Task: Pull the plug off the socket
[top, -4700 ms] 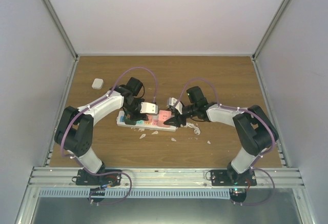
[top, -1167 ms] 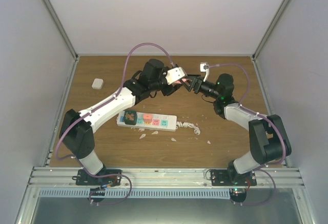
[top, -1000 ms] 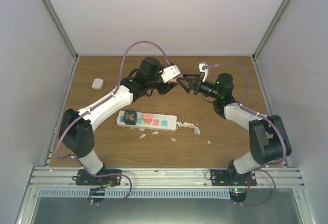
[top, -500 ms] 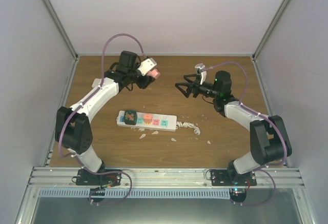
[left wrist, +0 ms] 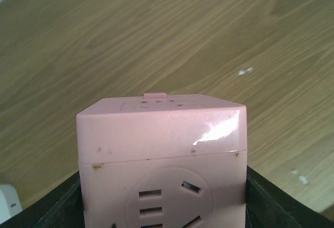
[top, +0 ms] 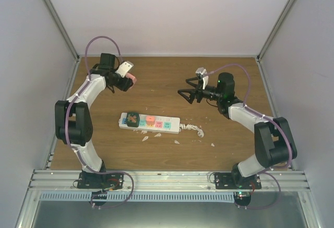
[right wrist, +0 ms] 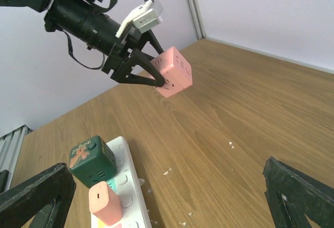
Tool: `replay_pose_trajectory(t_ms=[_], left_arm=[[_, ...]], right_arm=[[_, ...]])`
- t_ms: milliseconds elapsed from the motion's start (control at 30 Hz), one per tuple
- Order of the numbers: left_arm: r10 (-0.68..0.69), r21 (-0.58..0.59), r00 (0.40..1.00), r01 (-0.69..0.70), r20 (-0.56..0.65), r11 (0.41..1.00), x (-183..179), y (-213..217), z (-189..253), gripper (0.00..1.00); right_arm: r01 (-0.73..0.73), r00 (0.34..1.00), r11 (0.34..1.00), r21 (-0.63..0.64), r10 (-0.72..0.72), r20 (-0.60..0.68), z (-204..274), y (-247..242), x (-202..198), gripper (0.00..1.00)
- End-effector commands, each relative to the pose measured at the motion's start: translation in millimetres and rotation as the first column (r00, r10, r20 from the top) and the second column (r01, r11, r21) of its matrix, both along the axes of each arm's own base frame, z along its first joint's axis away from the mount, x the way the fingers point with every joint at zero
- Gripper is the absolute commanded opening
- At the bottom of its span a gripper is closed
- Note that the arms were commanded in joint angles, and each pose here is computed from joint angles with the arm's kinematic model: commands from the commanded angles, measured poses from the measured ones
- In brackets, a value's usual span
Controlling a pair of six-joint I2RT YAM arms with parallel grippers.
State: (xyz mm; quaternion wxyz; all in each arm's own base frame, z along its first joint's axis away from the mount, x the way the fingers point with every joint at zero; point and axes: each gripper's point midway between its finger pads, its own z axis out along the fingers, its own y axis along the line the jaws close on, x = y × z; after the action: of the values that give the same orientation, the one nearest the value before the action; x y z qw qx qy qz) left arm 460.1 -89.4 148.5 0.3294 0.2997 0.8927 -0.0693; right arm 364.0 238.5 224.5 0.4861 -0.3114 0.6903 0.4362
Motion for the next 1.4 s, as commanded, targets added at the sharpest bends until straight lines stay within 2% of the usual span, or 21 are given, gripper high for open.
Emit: replay_pose_trajectory(t_ms=[0, 367, 567, 900, 1233, 1300, 1367], left_arm=[[0.053, 0.017, 0.998, -0.053, -0.026, 0.998, 11, 28, -12, 0.22], [0.198, 0.066, 0.971, -0.190, -0.135, 0.980, 29, 80, -42, 0.20], [0.223, 0.087, 0.960, -0.211, -0.168, 0.974, 34, 88, -58, 0.21], [0.237, 0.054, 0.951, -0.231, -0.201, 0.971, 44, 89, -67, 0.25], [0.242, 0.052, 0.942, -0.236, -0.233, 0.970, 48, 89, -81, 0.32], [0.239, 0.049, 0.942, -0.234, -0.237, 0.971, 48, 88, -82, 0.38], [0.237, 0.049, 0.943, -0.232, -0.235, 0.971, 47, 89, -81, 0.49]], right_arm=[[-0.017, 1.000, 1.000, -0.013, 0.017, 0.022, -1, 0, 3, 1.00], [-0.016, 1.000, 1.000, -0.012, 0.017, 0.016, -7, 1, 3, 1.00], [-0.020, 1.000, 1.000, -0.011, 0.020, 0.021, -8, 2, 3, 1.00], [-0.039, 0.999, 0.999, -0.011, 0.039, 0.011, -12, 6, 0, 1.00], [-0.055, 0.998, 0.998, -0.015, 0.055, 0.010, -17, 7, -1, 1.00], [-0.062, 0.998, 0.998, -0.017, 0.062, 0.015, -16, 7, -2, 1.00], [-0.070, 0.997, 0.997, -0.019, 0.071, 0.018, -17, 8, -3, 1.00]])
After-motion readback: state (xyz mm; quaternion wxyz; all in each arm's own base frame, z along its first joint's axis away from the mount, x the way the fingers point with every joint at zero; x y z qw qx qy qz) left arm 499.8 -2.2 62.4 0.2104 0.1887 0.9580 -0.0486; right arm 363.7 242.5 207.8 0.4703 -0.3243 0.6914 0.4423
